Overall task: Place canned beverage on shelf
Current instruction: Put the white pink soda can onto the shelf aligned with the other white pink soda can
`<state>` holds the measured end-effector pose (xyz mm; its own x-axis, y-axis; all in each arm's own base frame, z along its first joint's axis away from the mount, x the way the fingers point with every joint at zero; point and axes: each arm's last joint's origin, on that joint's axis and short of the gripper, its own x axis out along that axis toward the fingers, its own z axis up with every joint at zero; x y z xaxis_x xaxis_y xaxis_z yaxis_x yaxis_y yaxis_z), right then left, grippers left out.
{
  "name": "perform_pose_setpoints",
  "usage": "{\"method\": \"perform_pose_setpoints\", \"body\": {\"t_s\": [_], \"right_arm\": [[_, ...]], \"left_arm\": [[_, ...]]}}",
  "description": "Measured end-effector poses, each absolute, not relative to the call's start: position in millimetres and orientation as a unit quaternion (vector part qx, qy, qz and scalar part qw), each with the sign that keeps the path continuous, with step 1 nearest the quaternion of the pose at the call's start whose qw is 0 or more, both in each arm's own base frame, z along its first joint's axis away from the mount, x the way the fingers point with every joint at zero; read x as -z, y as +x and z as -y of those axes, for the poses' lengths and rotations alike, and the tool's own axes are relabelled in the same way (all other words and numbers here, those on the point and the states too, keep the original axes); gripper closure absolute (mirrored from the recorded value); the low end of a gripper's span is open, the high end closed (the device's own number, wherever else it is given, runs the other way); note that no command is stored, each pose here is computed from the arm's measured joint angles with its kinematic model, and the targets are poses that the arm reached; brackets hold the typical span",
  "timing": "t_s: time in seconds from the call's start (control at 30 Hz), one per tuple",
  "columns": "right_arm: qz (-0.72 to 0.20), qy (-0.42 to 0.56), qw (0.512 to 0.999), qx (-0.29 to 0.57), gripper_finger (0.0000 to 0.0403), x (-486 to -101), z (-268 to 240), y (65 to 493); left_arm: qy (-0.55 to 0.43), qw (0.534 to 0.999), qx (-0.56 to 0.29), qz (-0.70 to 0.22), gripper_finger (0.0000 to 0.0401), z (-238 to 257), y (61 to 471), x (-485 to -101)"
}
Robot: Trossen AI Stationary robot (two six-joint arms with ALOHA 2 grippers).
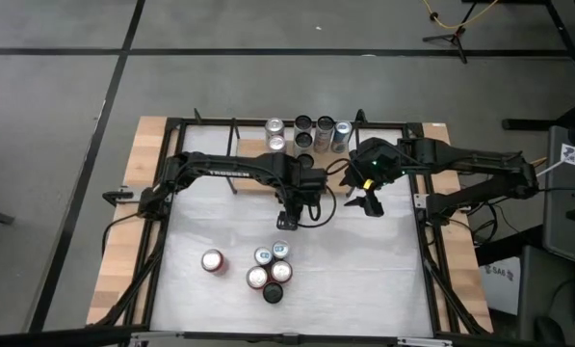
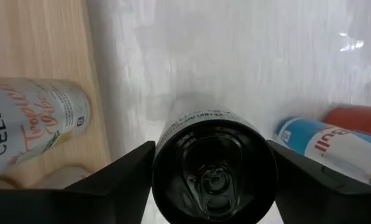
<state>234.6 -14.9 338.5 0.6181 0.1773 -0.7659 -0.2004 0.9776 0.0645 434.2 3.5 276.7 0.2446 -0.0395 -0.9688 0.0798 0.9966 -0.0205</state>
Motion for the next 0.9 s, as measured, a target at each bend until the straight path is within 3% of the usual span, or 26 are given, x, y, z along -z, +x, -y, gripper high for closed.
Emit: {"method": "perform_pose_setpoints", "body": {"t_s": [0.4, 0.9], "right_arm": [[-0.424, -0.014, 0.899, -0.105, 0.0118, -338.5, 14.8, 234.5], [-0.424, -0.013, 0.899, -0.105, 0.0118, -338.5, 14.8, 234.5]], "left_arm": [[0.015, 0.789, 0.037, -0.613, 0.0103, -3.5, 433.8, -277.6], [0.004, 0.789, 0.029, -0.614, 0.0034, -4.4, 432.8, -278.7]]}}
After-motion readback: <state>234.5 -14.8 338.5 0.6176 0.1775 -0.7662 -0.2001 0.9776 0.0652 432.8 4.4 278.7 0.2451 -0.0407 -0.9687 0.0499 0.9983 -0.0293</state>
